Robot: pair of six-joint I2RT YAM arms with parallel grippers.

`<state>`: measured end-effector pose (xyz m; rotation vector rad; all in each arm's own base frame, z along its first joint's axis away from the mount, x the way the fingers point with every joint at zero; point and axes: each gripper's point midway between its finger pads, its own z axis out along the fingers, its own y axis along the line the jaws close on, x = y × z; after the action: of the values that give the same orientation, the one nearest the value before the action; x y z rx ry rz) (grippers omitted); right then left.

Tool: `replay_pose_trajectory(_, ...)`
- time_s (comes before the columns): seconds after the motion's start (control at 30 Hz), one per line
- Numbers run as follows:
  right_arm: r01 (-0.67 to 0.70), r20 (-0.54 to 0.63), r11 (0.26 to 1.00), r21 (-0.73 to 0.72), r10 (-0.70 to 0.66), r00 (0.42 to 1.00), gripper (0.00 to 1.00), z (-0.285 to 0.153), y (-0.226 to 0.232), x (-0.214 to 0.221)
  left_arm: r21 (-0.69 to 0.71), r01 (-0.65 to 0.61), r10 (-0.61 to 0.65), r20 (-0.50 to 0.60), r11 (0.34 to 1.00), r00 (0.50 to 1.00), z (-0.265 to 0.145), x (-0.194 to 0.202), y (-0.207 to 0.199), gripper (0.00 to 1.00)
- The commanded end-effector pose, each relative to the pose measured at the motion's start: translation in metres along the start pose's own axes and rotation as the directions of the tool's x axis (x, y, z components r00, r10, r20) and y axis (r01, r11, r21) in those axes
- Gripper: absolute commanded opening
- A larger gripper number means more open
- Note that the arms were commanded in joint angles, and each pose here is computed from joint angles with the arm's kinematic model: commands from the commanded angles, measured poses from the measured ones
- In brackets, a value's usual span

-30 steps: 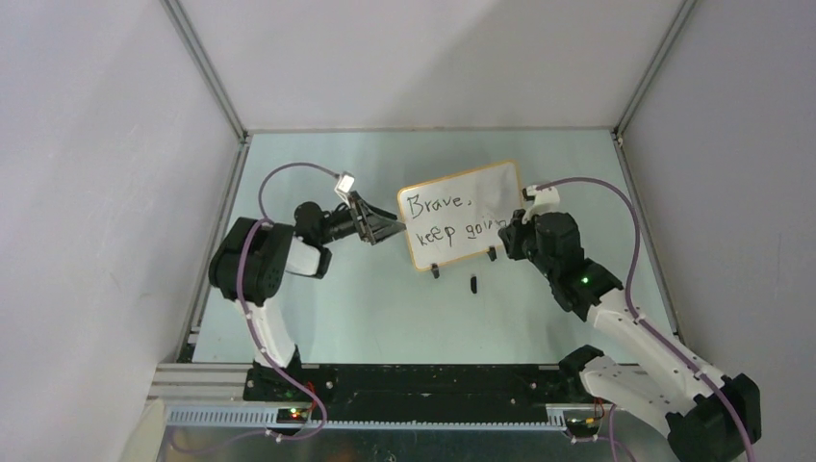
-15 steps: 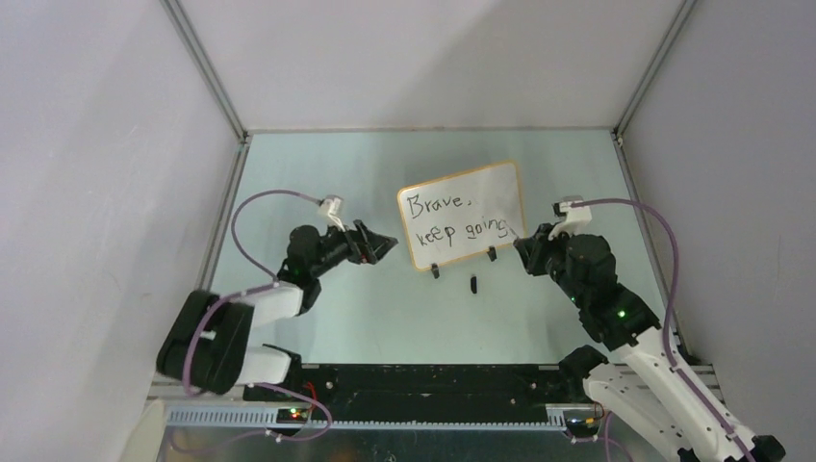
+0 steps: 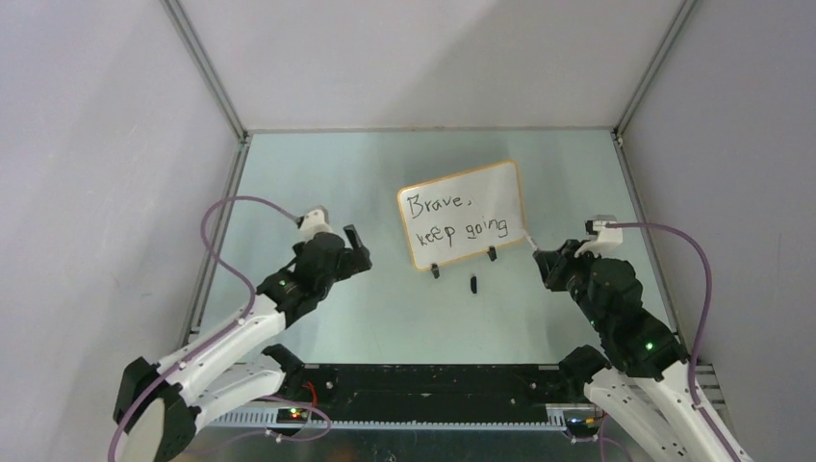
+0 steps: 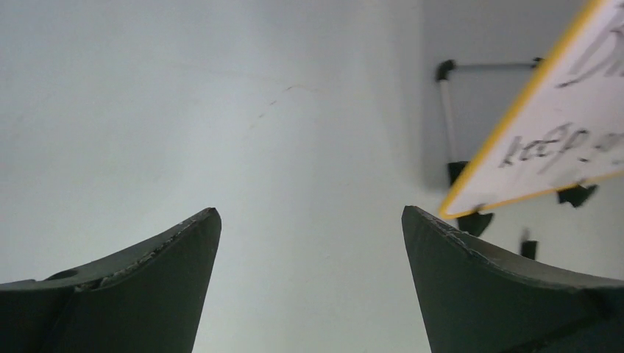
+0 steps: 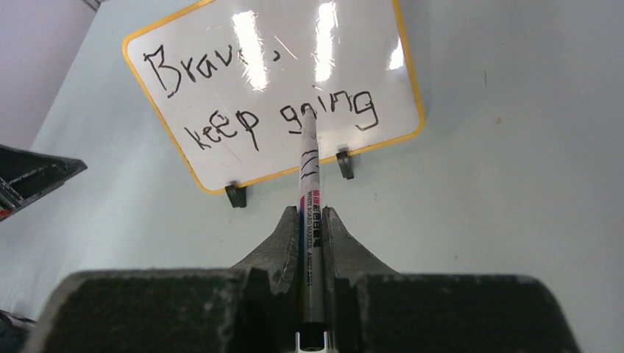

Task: Write a sentence on the whiteboard
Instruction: Pick up the pen cap from the center of the board.

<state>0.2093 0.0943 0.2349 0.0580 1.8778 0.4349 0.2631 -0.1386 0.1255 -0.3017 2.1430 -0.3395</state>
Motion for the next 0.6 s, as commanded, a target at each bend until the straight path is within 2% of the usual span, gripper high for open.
replay_pose_trajectory(0.0, -0.036, 0.039, 0.999, 0.025, 0.035, 0.999, 0.0, -0.011, -0.006, -0.007, -0.154, 0.137, -0.132, 0.046, 0.978, 0.99, -0.025, -0.009, 0.033, 0.96)
replay_pose_trajectory(0.1, -0.05, 0.053, 0.998, 0.031, 0.048, 0.997, 0.0, -0.016, -0.008, -0.009, -0.087, 0.221, -0.221, 0.017, 0.971, 0.975, -0.033, -0.007, 0.013, 0.89)
replay_pose_trajectory(0.13, -0.058, 0.066, 0.997, 0.043, 0.055, 0.996, 0.0, -0.018, -0.011, -0.012, -0.071, 0.235, -0.235, 0.002, 0.969, 0.972, -0.036, -0.008, 0.003, 0.84)
replay_pose_trajectory(0.2, -0.077, 0.085, 0.995, 0.06, 0.071, 0.994, 0.0, -0.022, -0.014, -0.017, -0.08, 0.255, -0.259, -0.039, 0.963, 0.965, -0.04, -0.004, -0.011, 0.8)
replay_pose_trajectory(0.23, -0.084, 0.086, 0.994, 0.071, 0.077, 0.993, 0.0, -0.024, -0.016, -0.016, -0.119, 0.246, -0.255, -0.062, 0.962, 0.965, -0.038, 0.003, -0.012, 0.8)
replay_pose_trajectory(0.27, -0.092, 0.105, 0.992, 0.084, 0.083, 0.991, 0.0, -0.027, -0.019, -0.021, -0.089, 0.236, -0.243, -0.072, 0.968, 0.967, -0.044, -0.002, -0.03, 0.81)
replay_pose_trajectory(0.3, -0.096, 0.107, 0.991, 0.091, 0.086, 0.991, 0.0, -0.03, -0.021, -0.021, -0.141, 0.209, -0.222, -0.085, 0.968, 0.971, -0.039, 0.005, -0.031, 0.81)
replay_pose_trajectory(0.37, -0.105, 0.127, 0.987, 0.122, 0.089, 0.988, 0.0, -0.034, -0.028, -0.025, -0.139, 0.184, -0.198, -0.094, 0.973, 0.976, -0.044, -0.004, -0.061, 0.81)
replay_pose_trajectory(0.57, -0.136, 0.173, 0.98, 0.144, 0.111, 0.979, 0.0, -0.046, -0.036, -0.03, -0.105, 0.045, -0.066, -0.212, 0.994, 0.975, -0.025, 0.025, -0.137, 0.81)
